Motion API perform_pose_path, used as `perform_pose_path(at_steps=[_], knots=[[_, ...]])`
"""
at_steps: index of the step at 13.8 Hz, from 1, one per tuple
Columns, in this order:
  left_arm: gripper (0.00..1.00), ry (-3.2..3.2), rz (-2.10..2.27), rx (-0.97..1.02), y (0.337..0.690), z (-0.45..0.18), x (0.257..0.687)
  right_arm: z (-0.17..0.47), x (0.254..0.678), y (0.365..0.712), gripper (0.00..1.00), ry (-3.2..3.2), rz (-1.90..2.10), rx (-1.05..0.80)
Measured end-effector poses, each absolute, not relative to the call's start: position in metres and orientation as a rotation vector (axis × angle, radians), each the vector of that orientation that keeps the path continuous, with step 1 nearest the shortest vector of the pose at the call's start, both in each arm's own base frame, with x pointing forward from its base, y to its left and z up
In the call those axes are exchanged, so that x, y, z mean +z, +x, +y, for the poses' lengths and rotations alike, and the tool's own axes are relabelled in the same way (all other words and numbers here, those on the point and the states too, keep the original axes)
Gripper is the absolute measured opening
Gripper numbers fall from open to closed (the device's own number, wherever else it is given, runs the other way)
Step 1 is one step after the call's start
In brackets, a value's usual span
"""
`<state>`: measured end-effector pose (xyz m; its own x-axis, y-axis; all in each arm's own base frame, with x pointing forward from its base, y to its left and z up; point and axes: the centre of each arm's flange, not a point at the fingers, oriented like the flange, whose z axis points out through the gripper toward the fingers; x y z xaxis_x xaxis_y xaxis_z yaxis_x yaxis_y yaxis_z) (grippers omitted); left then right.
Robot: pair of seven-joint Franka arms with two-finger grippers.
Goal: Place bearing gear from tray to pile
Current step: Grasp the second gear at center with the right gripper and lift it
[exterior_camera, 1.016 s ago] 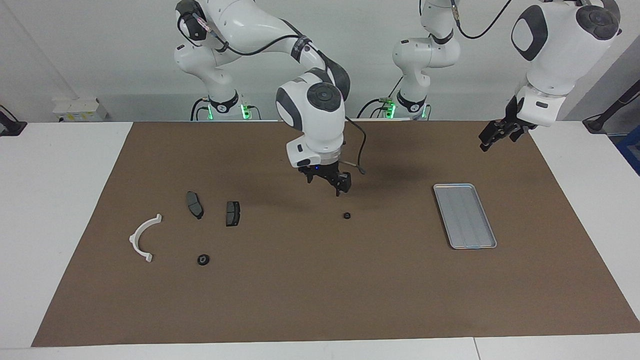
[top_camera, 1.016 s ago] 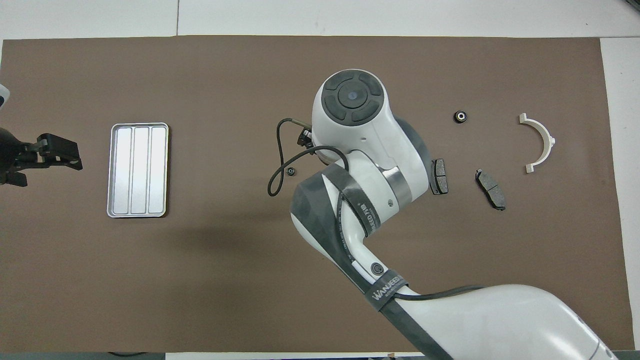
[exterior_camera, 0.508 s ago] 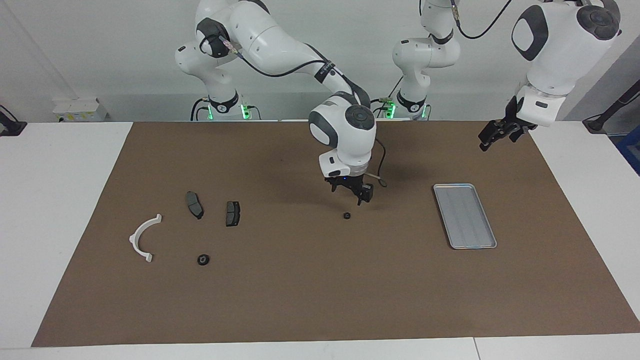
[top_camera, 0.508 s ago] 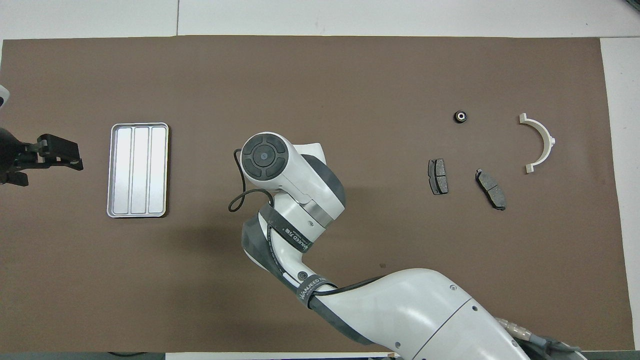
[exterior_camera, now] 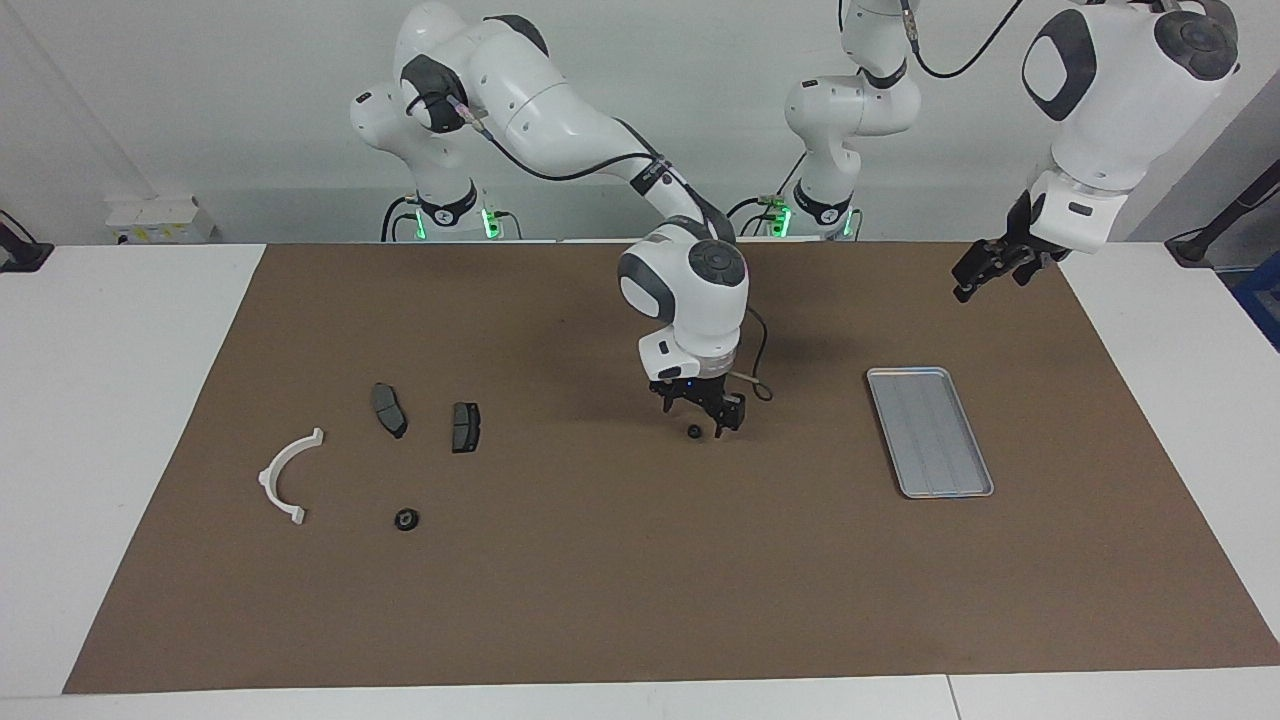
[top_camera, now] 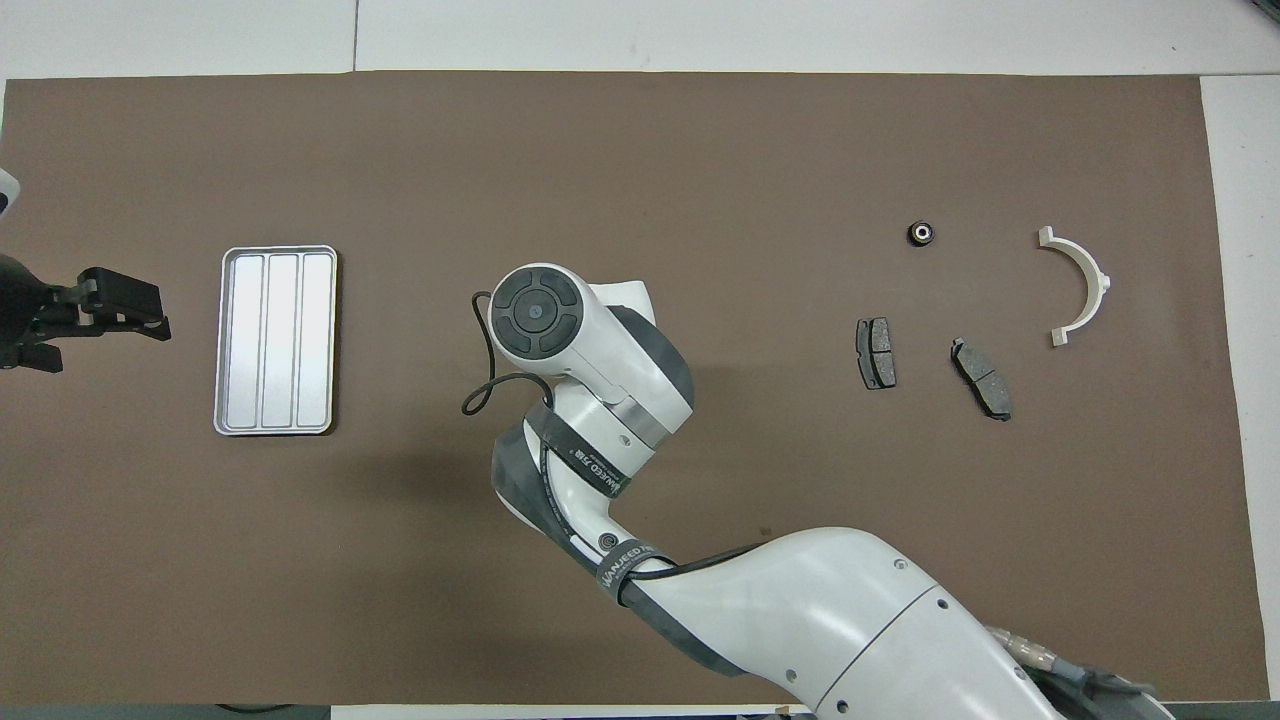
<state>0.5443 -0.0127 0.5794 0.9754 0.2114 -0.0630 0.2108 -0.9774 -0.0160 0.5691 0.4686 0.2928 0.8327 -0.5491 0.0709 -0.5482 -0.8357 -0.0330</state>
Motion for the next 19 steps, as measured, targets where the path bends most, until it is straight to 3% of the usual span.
perform_pose_path(at_steps=[5, 7, 9, 10, 14, 15, 17, 19], knots=[[1.00, -3.115, -0.324, 0.091, 0.5442, -0.0158, 0.5825, 0.4671, 0.2835, 0.5702, 1.00, -3.004, 0.901, -0.115], [1.00, -3.116, -0.322, 0.085, 0.5436, -0.0165, 0.5843, 0.4669, 0.2835, 0.5705, 0.81, -3.004, 0.902, -0.115], [1.00, -3.117, -0.322, 0.080, 0.5428, -0.0164, 0.5861, 0.4675, 0.2842, 0.5712, 0.78, -2.995, 0.899, -0.122], [1.00, -3.117, -0.322, 0.078, 0.5425, -0.0164, 0.5868, 0.4679, 0.2845, 0.5715, 0.71, -2.990, 0.897, -0.127], [1.00, -3.117, -0.326, 0.075, 0.5421, -0.0151, 0.5878, 0.4675, 0.2856, 0.5719, 0.60, -2.989, 0.898, -0.128], [1.00, -3.117, -0.327, 0.075, 0.5421, -0.0149, 0.5879, 0.4672, 0.2861, 0.5722, 0.53, -2.988, 0.899, -0.129], [1.00, -3.117, -0.326, 0.074, 0.5419, -0.0151, 0.5881, 0.4673, 0.2889, 0.5732, 0.29, -2.981, 0.898, -0.135], [1.00, -3.117, -0.325, 0.074, 0.5418, -0.0157, 0.5883, 0.4649, 0.2893, 0.5750, 0.24, -2.978, 0.904, -0.136]])
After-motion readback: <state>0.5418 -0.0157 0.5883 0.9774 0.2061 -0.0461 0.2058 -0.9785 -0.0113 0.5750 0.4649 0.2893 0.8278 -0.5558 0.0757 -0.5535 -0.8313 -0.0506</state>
